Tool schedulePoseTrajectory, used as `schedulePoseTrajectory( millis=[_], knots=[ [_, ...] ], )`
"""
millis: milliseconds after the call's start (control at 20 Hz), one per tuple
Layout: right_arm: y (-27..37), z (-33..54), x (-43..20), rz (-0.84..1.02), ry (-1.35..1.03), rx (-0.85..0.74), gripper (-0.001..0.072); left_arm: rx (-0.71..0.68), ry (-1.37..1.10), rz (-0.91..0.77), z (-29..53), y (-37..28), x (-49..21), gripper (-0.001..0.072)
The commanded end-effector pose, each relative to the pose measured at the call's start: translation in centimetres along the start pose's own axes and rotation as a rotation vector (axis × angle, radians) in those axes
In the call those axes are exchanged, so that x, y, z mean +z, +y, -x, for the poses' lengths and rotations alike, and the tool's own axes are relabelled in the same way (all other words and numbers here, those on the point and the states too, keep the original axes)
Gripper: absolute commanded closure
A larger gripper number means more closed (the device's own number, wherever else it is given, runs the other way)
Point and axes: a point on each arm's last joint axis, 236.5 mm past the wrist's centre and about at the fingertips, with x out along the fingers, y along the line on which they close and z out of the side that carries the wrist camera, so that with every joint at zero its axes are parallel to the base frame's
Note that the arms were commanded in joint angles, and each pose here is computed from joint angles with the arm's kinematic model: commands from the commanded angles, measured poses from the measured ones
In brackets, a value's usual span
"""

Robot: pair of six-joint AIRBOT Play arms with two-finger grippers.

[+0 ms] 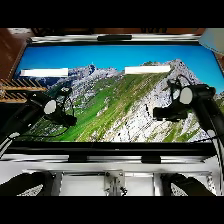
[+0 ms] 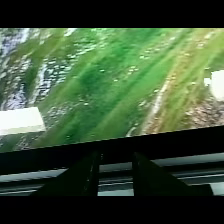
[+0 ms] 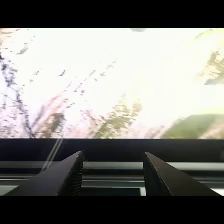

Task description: Fold the shirts.

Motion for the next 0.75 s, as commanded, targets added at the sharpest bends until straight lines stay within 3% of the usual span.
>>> schedulePoseTrajectory(
  millis=[0, 700],
  knots=[
    [2.59, -0.70, 0.87, 0.042, -0.038, 0.017, 0.0204, 0.060, 0.018, 0.013, -0.20, 0.85, -0.54, 0.0427],
    [2.41, -0.70, 0.92, 0.044, -0.040, 0.010, 0.0204, 0.053, 0.013, -0.005, -0.21, 0.71, -0.40, 0.0427]
  ],
)
